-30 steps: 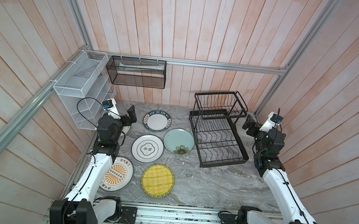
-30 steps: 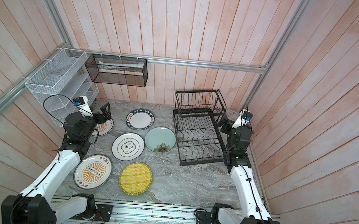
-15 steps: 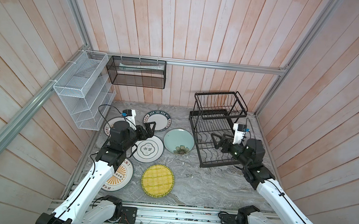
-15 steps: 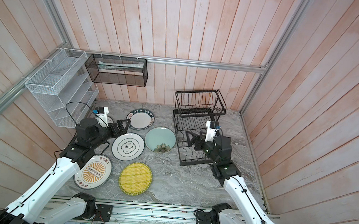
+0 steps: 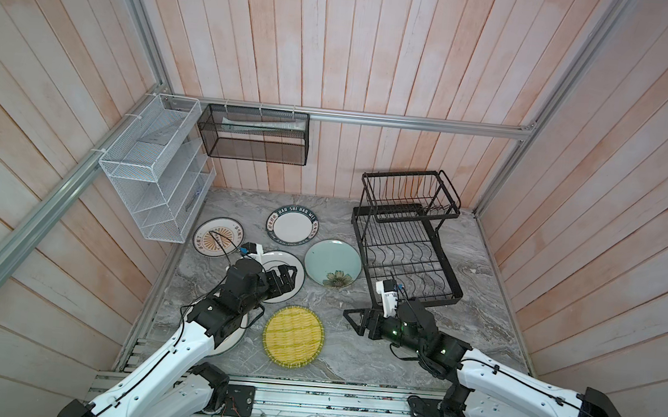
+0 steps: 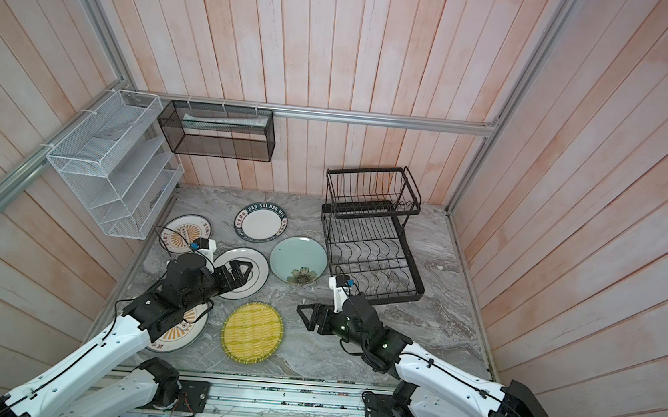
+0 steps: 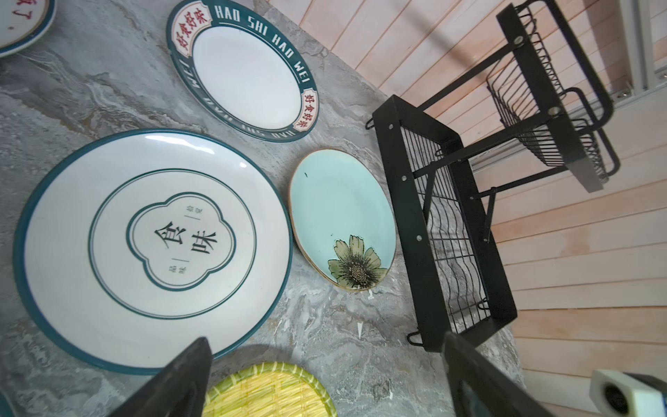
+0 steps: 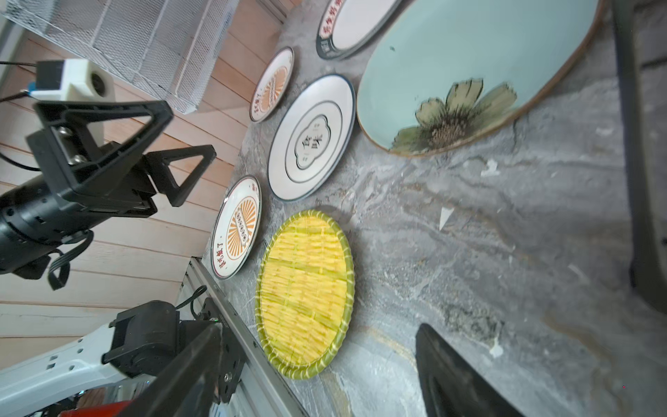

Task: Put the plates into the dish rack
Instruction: 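Lift both arms and move the right gripper toward the woven bamboo tray, then grasp the edge of the woven bamboo tray with the right gripper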

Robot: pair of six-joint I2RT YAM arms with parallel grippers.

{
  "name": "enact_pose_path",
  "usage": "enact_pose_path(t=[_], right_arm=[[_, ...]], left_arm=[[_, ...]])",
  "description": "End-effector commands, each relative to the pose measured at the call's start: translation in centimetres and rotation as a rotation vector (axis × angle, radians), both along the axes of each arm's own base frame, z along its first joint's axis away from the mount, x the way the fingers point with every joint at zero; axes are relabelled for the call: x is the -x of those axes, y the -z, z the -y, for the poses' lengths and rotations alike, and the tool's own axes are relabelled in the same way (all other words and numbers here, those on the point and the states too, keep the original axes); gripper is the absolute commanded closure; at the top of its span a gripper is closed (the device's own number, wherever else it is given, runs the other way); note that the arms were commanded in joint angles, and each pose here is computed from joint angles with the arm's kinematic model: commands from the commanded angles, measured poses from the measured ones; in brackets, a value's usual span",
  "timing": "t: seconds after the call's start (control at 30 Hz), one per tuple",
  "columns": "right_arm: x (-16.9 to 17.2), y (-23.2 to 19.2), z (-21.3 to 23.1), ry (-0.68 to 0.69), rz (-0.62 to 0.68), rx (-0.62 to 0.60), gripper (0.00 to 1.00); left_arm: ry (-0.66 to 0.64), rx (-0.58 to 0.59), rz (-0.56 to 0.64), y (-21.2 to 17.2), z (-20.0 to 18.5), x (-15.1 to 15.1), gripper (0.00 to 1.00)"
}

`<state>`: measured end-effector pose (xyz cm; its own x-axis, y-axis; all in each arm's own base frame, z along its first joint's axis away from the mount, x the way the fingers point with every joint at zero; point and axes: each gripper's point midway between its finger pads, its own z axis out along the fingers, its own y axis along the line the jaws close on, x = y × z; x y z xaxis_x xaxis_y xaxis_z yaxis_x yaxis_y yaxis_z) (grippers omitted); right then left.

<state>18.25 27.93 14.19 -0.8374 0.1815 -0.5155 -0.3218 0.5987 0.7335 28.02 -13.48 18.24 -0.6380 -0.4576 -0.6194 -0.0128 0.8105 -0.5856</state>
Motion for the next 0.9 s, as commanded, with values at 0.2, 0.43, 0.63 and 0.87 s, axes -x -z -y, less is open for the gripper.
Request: enact_pose_path(t=[0.2, 0.43, 0.63, 0.87], right_arm=[[1.3, 4.2, -3.8, 0.012, -0.228, 0.094, 0.20], [1.6, 7.4, -7.2, -0.070, -0.314, 0.141, 0.34], [1.5, 9.5, -8.6, -0.092, -0.352, 0.152, 0.42], [1.5, 10.9, -9.5, -0.127, -0.386, 0.148, 0.56]], left_arm=[[-0.069, 0.021, 0.012, -1.1, -0.7, -0.4, 0.00], [-0.065, 0.039, 0.027, -1.8, -0.4, -0.5, 0.00], [-0.055, 0.025, 0.037, -2.2, -0.3, -0.9, 0.00], [-0.040, 0.014, 0.007, -1.8, 0.2, -1.2, 0.00]])
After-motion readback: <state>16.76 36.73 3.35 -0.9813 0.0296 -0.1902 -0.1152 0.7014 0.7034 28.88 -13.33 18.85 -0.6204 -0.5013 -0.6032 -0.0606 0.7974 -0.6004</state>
